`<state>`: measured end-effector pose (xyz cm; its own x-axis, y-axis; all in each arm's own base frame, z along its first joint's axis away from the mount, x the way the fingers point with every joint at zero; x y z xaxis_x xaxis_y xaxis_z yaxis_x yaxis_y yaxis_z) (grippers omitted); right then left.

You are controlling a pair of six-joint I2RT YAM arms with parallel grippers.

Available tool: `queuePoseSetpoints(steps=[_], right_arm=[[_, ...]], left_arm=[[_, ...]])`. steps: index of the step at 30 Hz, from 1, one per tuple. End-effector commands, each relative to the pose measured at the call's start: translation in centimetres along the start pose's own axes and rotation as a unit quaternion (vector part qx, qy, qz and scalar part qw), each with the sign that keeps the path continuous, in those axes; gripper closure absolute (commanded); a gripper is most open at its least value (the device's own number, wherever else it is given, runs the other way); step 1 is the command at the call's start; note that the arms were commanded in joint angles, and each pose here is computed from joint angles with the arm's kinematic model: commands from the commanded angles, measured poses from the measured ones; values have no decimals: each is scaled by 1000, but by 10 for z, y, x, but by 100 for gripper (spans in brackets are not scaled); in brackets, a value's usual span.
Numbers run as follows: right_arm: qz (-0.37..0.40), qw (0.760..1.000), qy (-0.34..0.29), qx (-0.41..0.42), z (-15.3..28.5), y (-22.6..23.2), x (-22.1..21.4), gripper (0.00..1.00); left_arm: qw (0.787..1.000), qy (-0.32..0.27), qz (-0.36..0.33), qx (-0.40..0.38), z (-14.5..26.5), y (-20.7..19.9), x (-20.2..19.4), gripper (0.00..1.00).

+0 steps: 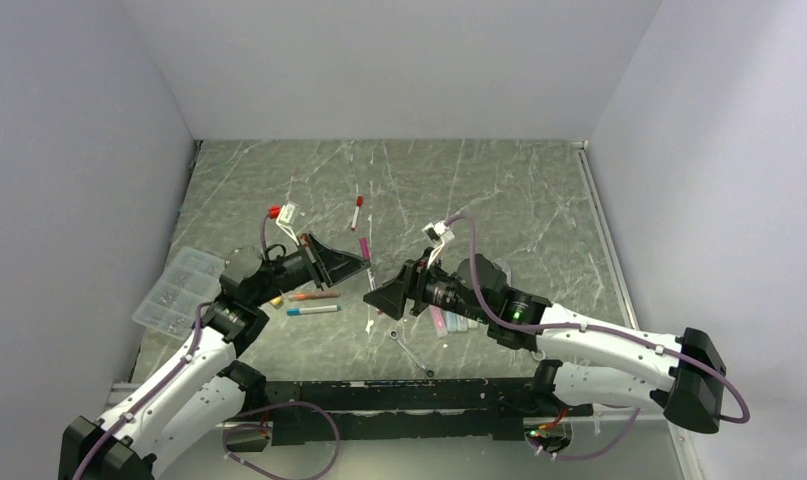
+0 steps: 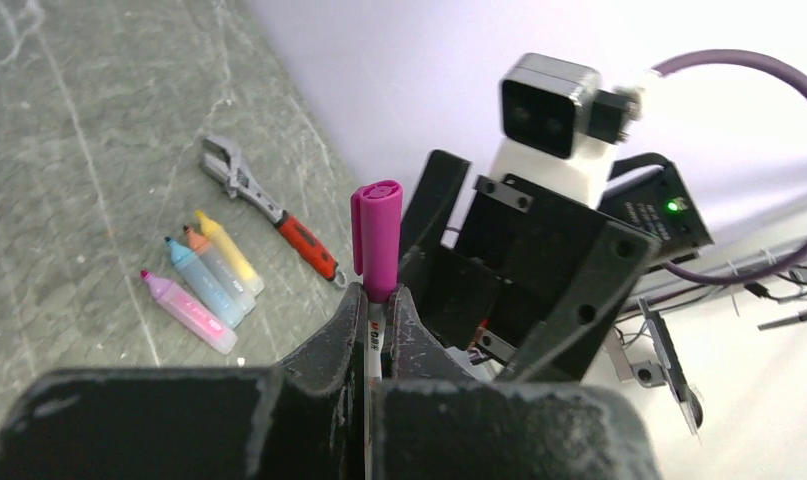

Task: Open the pen caps

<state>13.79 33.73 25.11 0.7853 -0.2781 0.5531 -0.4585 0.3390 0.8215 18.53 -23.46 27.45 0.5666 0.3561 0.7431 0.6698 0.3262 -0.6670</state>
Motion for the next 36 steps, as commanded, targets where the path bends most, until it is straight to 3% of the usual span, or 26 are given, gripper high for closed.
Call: queuePoseSetpoints(steps=[1,8,16,19,22,23,25,26,28,32,36], right_arm=[[-9,999,-41,17,-5,16,20,30],[-6,998,-57,35,-13,29,32,51],[-7,996,-66,60,-18,41,40,53],[-2,996,-60,62,-21,43,40,70],[6,997,-47,63,-22,44,36,98],[6,997,-45,61,-22,42,35,100],[9,998,-41,56,-19,36,30,100],[11,997,-42,57,-16,34,29,100],[12,998,-42,51,-12,28,26,100],[12,998,-37,42,-7,21,21,100],[11,999,-34,38,-5,17,18,100]], left_arm=[[996,-24,-39,-70,4,-33,16,100],[996,-21,-35,-76,7,-35,12,100],[997,-12,-34,-72,9,-34,8,100],[997,-12,-36,-73,10,-34,8,100],[997,-12,-39,-71,10,-36,10,100],[997,-12,-41,-69,10,-36,11,91],[997,-13,-45,-62,9,-38,16,54],[997,-17,-47,-57,9,-39,19,41],[997,-32,-55,-49,8,-40,28,25],[996,-35,-65,-48,1,-41,37,25],[996,-12,-53,-69,-12,-38,34,43]])
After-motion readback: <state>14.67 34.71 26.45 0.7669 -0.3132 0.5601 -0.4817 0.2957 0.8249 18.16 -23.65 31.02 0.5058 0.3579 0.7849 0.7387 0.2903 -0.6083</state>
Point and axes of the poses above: each gripper's point midway between its finger pads, its own z axis back along the fingers, its own y axis along the line the jaws close on, x = y × z, the point moved 1 cm from there along z, back along the fingers, and after that the axes turned 14 degrees about -z, right-handed, at the moved point
